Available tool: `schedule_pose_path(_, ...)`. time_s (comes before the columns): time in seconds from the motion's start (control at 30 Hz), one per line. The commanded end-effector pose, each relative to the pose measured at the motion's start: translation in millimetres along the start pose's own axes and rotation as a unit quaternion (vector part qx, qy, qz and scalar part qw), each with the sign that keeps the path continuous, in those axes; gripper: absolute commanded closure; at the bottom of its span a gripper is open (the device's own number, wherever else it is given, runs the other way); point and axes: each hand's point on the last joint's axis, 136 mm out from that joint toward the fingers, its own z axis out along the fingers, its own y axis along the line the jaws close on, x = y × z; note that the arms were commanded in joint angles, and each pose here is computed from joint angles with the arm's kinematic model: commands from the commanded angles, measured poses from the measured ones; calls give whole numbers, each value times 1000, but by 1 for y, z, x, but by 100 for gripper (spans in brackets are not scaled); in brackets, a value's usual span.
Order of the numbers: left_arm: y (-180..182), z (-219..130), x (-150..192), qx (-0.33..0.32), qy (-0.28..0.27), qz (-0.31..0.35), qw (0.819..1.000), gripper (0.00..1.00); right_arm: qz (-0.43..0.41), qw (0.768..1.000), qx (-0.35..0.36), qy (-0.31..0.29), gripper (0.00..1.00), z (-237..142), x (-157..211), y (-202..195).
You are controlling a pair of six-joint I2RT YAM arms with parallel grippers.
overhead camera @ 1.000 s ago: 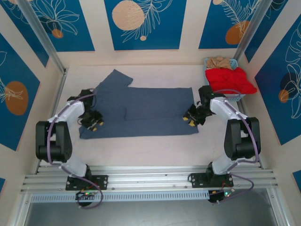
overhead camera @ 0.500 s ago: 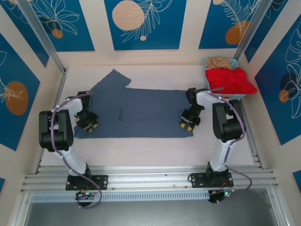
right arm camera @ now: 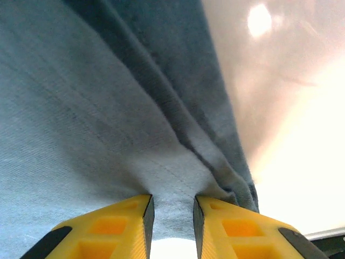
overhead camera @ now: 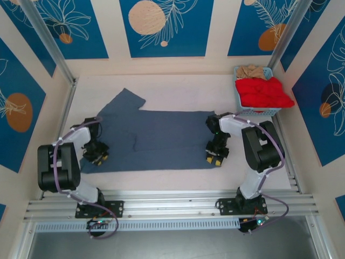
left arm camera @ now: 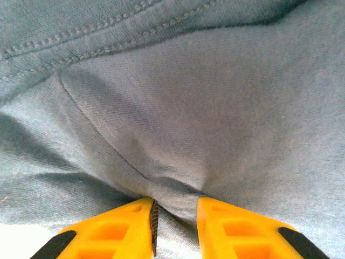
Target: Fold and stack the t-shirts
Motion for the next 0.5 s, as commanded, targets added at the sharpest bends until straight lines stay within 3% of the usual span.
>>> schedule_pose_path(0.0, 18, 5, 8, -30, 15, -10, 999, 74, 17, 1000, 5, -9, 72, -4, 10, -8)
schedule_pose_path(0.1, 2, -20, -5, 3, -14, -9, 1000, 73, -1, 998, -30, -50, 70, -25, -1, 5)
schedule_pose_path(0.23, -48, -89, -46, 79, -100, 14, 992, 63, -56, 984, -101, -133, 59, -79, -23, 38)
schedule_pose_path(0.3, -91, -118, -65, 129, -119, 41, 984, 60, -67, 975, -128, -170, 57, -104, -41, 50)
schedule_pose_path(0.47, -193, -136, -105, 167, -124, 110, 972, 58, -56, 959, -173, -216, 58, -142, -95, 68)
